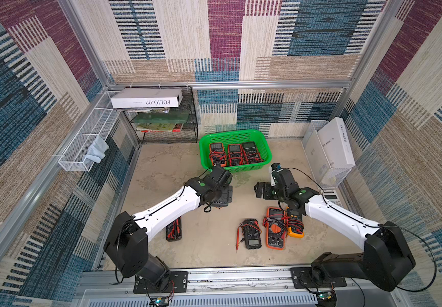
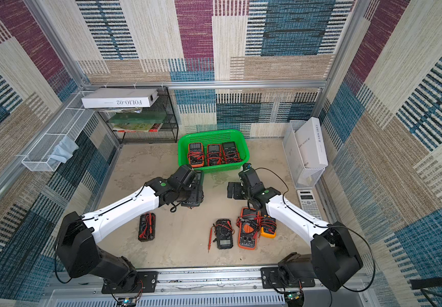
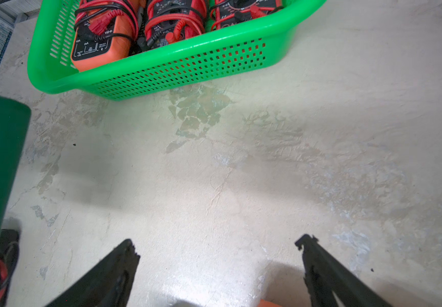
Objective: Put the multimeter into the basket
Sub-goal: Place the multimeter in the basket.
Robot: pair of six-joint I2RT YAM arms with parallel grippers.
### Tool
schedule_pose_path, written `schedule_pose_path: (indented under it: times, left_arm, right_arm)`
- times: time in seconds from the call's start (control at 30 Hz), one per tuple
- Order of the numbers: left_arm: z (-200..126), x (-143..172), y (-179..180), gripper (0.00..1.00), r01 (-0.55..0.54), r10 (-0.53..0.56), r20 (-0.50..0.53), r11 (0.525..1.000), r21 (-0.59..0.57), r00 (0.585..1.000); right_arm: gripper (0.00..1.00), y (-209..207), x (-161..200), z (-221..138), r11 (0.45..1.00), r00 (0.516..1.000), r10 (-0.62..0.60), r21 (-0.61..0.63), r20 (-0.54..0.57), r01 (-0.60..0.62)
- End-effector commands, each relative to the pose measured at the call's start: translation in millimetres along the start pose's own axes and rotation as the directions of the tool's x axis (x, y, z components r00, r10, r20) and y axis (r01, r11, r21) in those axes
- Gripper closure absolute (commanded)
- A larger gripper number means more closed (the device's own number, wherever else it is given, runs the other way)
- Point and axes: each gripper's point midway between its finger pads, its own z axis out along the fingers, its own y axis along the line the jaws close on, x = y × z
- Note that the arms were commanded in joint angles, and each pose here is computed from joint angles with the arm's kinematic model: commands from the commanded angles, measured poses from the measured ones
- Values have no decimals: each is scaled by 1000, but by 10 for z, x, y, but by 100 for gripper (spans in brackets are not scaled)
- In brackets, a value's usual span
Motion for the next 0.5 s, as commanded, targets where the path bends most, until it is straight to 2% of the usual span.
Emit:
schedule_pose_path:
  times: [0.0,0.23,0.47]
  left_arm:
    - [-44,-278,-58,100,-41,42,66,999,-17,997]
    - [-52,-757,-243,100,-80,82,129,997,-16,988]
    - [88,-1185,-345,100,-91,96,170,995,-34,981]
  right_arm:
    - [0,28,-19,-11,1000,1000,7,-15,6,-7]
    - [0,36,-45,-13,1000,1000,6,-20,12,-6]
    - [0,-10,5,-36,1000,1000,18,-17,11,-18]
